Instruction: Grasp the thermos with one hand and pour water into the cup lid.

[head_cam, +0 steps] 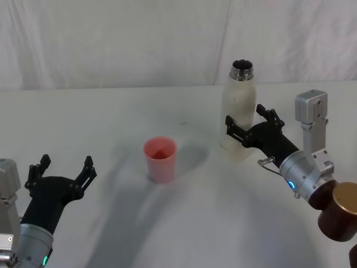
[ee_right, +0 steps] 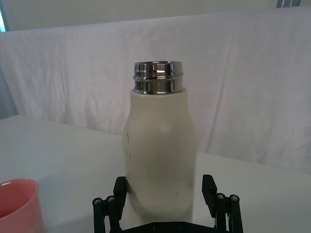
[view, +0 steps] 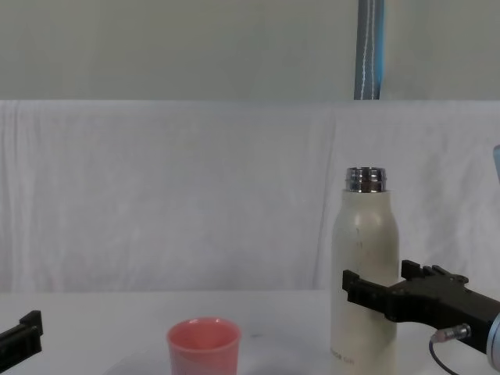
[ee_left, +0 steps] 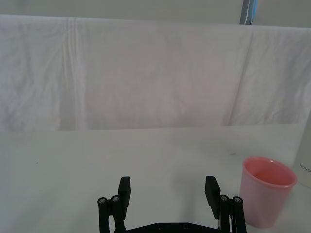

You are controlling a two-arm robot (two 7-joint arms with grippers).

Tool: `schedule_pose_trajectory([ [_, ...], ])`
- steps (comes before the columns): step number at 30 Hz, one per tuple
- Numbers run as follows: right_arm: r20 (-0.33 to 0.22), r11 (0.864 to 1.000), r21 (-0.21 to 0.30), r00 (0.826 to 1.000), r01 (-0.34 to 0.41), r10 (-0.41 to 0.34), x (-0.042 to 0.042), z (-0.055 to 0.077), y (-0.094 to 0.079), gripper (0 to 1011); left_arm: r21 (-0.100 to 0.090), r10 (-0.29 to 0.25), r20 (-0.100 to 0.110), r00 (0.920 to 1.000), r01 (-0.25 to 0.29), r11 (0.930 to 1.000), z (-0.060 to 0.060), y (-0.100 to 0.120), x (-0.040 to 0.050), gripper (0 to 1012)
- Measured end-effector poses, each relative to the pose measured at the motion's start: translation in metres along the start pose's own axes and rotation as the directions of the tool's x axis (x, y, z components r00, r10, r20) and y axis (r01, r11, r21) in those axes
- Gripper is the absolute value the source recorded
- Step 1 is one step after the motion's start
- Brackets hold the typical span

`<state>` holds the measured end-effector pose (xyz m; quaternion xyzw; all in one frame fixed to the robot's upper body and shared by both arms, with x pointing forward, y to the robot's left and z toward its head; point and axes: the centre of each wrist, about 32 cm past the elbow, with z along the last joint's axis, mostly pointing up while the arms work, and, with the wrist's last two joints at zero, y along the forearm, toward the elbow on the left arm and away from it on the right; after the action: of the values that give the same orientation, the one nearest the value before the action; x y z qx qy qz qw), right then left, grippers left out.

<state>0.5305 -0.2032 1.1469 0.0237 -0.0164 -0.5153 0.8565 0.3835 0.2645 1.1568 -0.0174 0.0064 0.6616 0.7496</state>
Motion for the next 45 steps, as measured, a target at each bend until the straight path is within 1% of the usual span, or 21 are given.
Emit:
schedule_pose_trajectory([
  [11, -0.008, 1.0, 0.003, 1.0, -0.02, 0.02, -0.0019, 0.002, 0.003, 1000, 0.0, 0.0, 0.0, 1.0, 0.0, 1.0, 0.0, 0.0, 0.0, 1001],
  [18, -0.01, 1.0, 0.0, 1.0, -0.028, 0.028, -0.0015, 0.002, 0.007, 1000, 0.0, 0.0, 0.0, 1.0, 0.0, 1.0, 0.0, 0.0, 0.0, 1001],
  [27, -0.007, 1.0, -0.012, 1.0, -0.023, 0.023, 0.0003, -0.001, 0.013, 1000, 0.0, 0.0, 0.0, 1.0, 0.0, 1.0, 0.0, 0.0, 0.0, 1001],
  [38, -0.005, 1.0, -0.017, 1.0, -0.011, 0.011, -0.0002, -0.002, 0.018, 1000, 0.0, 0.0, 0.0, 1.0, 0.0, 1.0, 0.0, 0.0, 0.0, 1001],
  [45, -0.004, 1.0, -0.016, 1.0, -0.01, 0.01, 0.0002, -0.002, 0.018, 1000, 0.0, 0.0, 0.0, 1.0, 0.0, 1.0, 0.0, 0.0, 0.0, 1001],
])
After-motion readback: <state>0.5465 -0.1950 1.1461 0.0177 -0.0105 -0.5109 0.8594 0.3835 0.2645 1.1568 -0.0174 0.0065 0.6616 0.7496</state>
